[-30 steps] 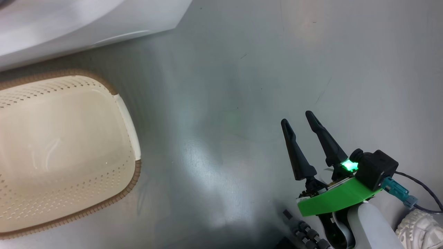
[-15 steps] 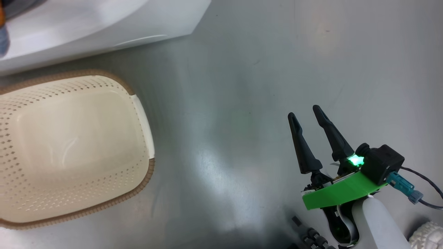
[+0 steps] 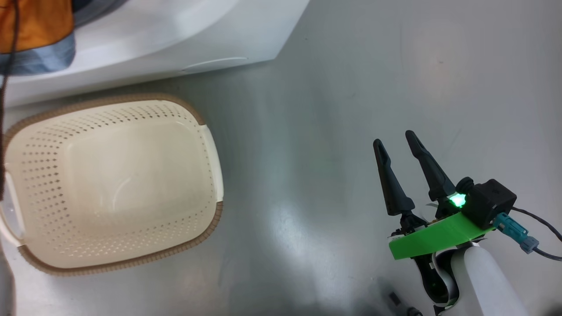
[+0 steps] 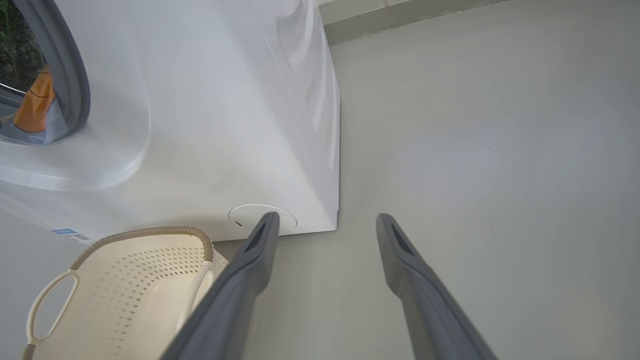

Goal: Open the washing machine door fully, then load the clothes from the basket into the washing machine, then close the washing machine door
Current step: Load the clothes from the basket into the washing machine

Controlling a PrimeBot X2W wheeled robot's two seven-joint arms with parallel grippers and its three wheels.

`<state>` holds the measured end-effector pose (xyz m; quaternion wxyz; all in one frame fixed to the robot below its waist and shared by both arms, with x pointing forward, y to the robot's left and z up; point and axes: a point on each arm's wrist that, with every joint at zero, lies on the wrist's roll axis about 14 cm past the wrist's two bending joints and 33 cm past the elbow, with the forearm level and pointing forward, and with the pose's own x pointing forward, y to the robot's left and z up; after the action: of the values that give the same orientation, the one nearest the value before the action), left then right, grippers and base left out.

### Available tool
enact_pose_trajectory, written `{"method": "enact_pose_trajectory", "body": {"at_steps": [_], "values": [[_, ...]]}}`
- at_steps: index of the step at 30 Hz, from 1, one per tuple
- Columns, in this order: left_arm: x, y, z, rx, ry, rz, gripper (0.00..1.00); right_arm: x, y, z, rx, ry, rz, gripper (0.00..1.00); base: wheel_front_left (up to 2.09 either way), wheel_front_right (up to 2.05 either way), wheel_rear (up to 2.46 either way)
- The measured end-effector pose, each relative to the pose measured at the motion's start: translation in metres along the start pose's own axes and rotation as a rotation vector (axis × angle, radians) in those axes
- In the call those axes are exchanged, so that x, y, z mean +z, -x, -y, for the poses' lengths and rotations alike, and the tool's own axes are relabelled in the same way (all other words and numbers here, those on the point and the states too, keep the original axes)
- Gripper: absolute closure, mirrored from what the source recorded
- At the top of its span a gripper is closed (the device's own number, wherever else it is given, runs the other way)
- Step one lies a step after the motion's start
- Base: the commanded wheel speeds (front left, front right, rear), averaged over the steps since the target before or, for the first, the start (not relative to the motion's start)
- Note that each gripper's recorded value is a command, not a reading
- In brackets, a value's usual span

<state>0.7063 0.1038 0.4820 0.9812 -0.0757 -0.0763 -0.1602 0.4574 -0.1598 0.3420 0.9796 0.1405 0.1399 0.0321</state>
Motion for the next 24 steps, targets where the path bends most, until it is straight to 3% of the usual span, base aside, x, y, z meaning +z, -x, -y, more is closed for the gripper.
{"method": "enact_pose_trajectory", "body": {"at_steps": [24], "values": [[0.042,0.084,-0.003,0.081,0.032,0.03,0.0,0.033,0.001,-0.037,0.094,-0.001,0.075,0.0,0.0,0.0,0.0]]}}
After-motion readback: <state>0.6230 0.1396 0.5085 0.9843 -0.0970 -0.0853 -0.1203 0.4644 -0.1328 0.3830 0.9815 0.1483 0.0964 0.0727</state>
